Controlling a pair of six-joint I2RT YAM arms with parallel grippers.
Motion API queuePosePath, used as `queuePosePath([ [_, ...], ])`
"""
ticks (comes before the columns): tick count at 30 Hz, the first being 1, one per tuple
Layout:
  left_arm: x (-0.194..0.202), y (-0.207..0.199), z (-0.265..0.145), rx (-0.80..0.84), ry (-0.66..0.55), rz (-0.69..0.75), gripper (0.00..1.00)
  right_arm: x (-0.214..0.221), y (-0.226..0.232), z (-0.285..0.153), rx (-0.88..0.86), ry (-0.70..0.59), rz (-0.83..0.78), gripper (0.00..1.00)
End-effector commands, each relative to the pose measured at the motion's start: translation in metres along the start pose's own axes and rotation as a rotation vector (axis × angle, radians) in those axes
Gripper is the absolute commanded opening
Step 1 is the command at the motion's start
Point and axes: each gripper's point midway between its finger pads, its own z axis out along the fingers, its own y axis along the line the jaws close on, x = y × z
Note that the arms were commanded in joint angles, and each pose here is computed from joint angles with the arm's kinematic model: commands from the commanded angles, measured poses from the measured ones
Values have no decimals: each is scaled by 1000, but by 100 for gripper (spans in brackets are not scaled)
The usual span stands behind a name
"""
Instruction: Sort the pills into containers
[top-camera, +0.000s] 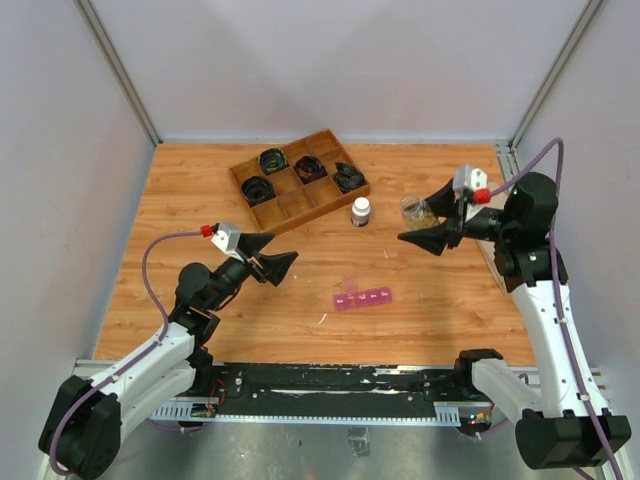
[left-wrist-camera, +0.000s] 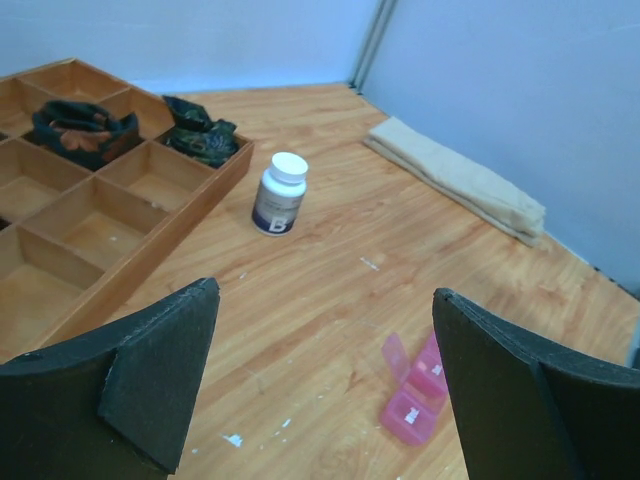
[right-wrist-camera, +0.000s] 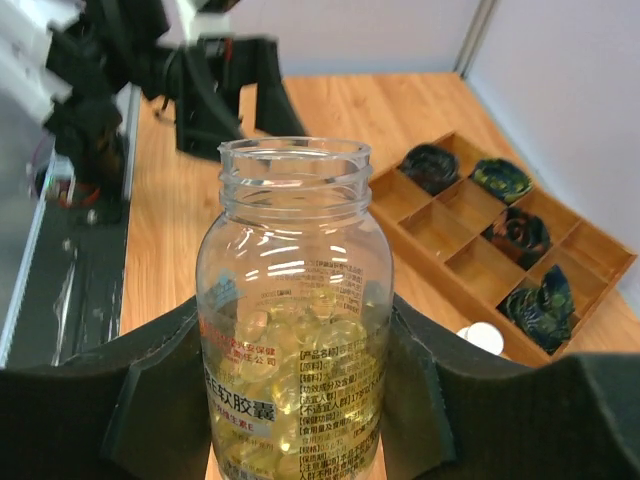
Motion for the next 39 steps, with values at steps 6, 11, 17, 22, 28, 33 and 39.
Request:
queuePosePath([
  [6,17,37,-9,-178,2,78,92,135,38,0,-214,233,-134,1],
  [11,21,46,-10,-271,5,142,91,188,38,6,-237,433,-168,2],
  [17,43,42,-7,-292,66,181,92,224,43,12,-290,554,-157,1],
  [22,45,38,-10,-272,55,184,93,245,43,16,-308,627,-149,1],
  [28,44,37,-15,-270,35,181,94,269,41,16,-318,692,-115,1],
  [33,46,37,-13,-267,45,182,94,279,43,17,-333,727,-97,1],
  [39,47,37,-13,-266,46,183,95,291,47,17,-355,756,-76,1],
])
